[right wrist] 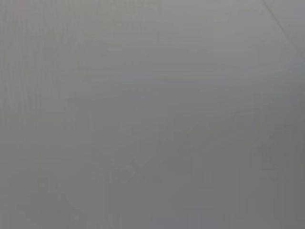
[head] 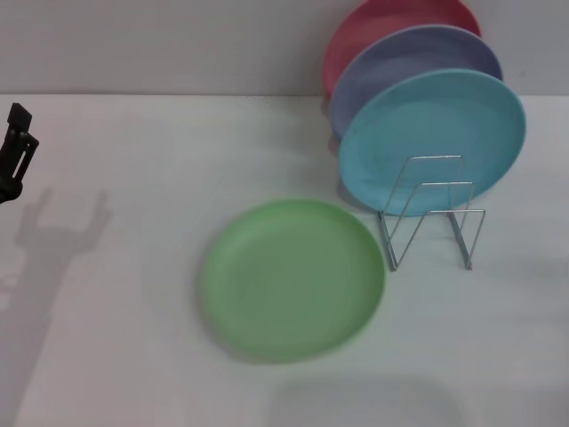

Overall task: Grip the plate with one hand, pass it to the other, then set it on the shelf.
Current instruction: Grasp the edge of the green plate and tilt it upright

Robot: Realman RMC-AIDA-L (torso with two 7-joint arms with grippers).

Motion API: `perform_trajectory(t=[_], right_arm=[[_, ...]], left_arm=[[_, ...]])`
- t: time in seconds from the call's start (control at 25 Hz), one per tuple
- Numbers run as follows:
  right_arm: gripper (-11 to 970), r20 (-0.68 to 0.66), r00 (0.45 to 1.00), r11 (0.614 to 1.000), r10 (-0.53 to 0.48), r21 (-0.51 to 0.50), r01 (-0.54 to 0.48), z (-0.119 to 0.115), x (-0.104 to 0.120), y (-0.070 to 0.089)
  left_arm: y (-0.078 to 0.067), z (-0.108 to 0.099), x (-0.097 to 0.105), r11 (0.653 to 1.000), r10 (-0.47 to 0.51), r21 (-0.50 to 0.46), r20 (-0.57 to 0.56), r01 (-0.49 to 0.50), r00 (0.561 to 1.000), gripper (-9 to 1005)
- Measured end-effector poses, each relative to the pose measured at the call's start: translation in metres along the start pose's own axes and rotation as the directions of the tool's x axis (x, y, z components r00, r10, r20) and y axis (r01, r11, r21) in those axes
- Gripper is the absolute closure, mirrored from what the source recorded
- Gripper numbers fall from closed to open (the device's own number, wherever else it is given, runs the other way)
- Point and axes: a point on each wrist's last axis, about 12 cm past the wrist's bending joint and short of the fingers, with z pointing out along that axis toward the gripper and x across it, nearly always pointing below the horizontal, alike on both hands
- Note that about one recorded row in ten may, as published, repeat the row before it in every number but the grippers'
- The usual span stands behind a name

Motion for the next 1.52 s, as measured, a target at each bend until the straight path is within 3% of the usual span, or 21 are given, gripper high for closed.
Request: perform_trajectory(t=[0.56, 0.72, 0.84, 1.04, 1.24, 1.36, 1.4, 1.52], right_arm=[[378, 0.001, 1.000, 1.000, 0.001, -0.013, -0.001, -0.001, 0.000, 0.001], [379, 0.002, 1.000, 1.000, 0.001, -0.014, -0.001, 0.000, 0.000, 0.002], [380, 0.002, 1.000, 1.000, 0.001, -0.014, -0.001, 0.000, 0.000, 0.002], [379, 0.003, 1.000, 1.000, 0.001, -0.014, -0.001, 0.000, 0.000, 0.002], [379, 0.006, 1.000, 1.000, 0.004, -0.018, -0.004, 0.002, 0.000, 0.003], [378, 0.009, 1.000, 1.000, 0.007, -0.021, -0.006, 0.004, 0.000, 0.004], [378, 0.010, 1.000, 1.000, 0.007, -0.021, -0.007, 0.004, 0.000, 0.004], [378, 0.014, 1.000, 1.000, 0.009, -0.024, -0.008, 0.006, 0.000, 0.005]], left_arm=[[0.001, -0.003, 0.001, 0.999, 0.043, -0.002, -0.006, -0.043, 0.999, 153], [0.000, -0.004, 0.001, 0.991, 0.134, 0.003, -0.007, -0.134, 0.991, 154], [-0.002, -0.004, 0.001, 0.964, 0.265, 0.006, -0.004, -0.264, 0.964, 154], [-0.004, 0.000, 0.003, 0.864, 0.502, -0.027, -0.032, -0.503, 0.864, 154], [0.002, 0.010, 0.002, 0.776, 0.596, -0.141, -0.153, -0.614, 0.788, 155], [-0.002, 0.018, -0.004, 0.771, 0.571, -0.188, -0.217, -0.608, 0.792, 155], [-0.009, 0.030, -0.012, 0.784, 0.538, -0.183, -0.276, -0.593, 0.796, 155], [-0.014, 0.040, -0.016, 0.812, 0.494, -0.147, -0.342, -0.565, 0.799, 155]])
